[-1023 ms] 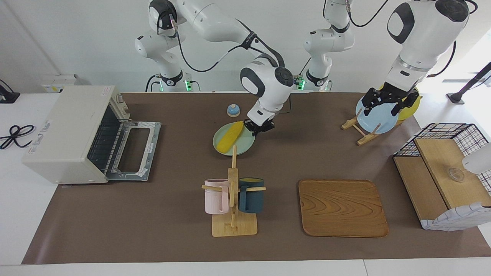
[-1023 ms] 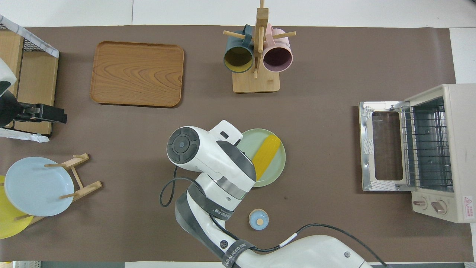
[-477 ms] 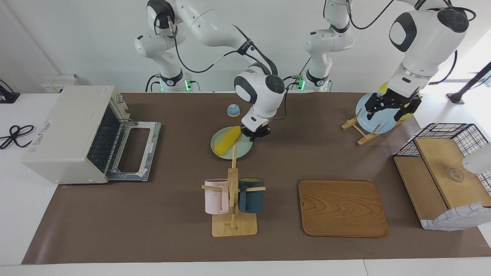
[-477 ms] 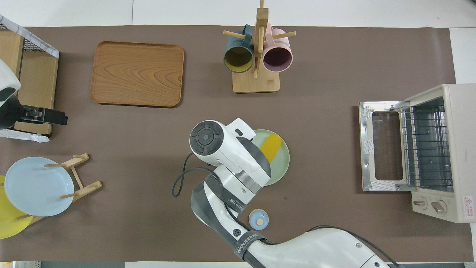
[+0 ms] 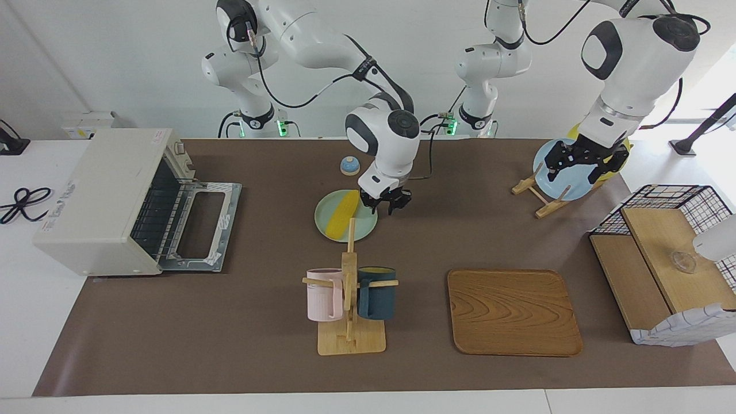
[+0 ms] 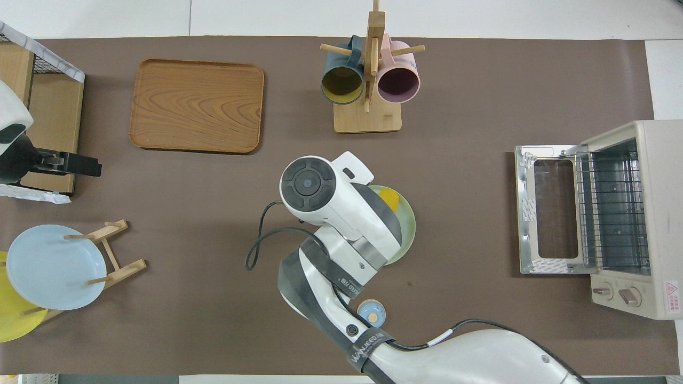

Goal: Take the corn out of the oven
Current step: 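Lower the green plate onto the table center with the right gripper, then withdraw the right gripper toward the oven while the left gripper reaches the corn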

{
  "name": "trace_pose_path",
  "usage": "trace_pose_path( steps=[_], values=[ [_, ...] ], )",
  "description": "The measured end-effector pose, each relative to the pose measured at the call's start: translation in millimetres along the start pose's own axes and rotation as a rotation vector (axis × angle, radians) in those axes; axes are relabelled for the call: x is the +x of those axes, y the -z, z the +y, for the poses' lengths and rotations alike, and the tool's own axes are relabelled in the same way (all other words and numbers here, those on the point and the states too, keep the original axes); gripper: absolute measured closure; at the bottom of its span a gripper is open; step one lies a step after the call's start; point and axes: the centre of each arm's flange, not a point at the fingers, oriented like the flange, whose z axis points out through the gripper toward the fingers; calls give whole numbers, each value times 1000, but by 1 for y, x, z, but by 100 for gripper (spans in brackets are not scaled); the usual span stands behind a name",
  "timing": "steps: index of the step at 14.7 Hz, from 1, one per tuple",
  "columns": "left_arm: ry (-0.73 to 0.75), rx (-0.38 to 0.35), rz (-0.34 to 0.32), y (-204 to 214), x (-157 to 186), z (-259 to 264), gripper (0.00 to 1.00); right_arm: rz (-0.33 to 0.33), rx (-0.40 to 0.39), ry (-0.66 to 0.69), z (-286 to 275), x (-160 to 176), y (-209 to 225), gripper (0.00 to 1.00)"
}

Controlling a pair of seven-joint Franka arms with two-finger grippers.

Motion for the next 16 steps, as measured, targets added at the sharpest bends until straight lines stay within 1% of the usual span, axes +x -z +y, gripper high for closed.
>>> trace_pose_path(
  steps=[3, 5, 8, 9, 10, 11, 12, 13, 14, 15, 16],
  values=[
    [-35, -6, -8, -6, 3, 16, 0, -35, 0, 0, 69, 29, 47, 52],
    [-74, -19, -26, -16, 7, 36, 0, -62, -11, 14, 117, 39, 75, 52],
    [-145, -86, -40, -48, 18, 91, 0, -124, -39, 38, 167, 40, 96, 53],
    [-171, -102, -47, -59, 19, 111, 0, -146, -50, 42, 177, 37, 93, 54],
    [-197, -111, -59, -68, 19, 130, 0, -168, -64, 40, 187, 34, 85, 60],
    [-220, -120, -66, -76, 18, 148, 0, -187, -79, 41, 198, 30, 71, 74],
    [-234, -137, -64, -83, 17, 166, 0, -193, -94, 48, 208, 26, 55, 85],
    [-246, -155, -55, -90, 14, 186, 0, -190, -106, 57, 218, 20, 33, 93],
    [-264, -166, -47, -97, 11, 207, 0, -177, -119, 68, 228, 10, 10, 93],
    [-291, -172, -49, -105, 6, 229, 0, -163, -137, 82, 240, -3, -13, 97],
    [-321, -175, -54, -111, 2, 250, 0, -155, -155, 95, 255, -14, -32, 98]
  ],
)
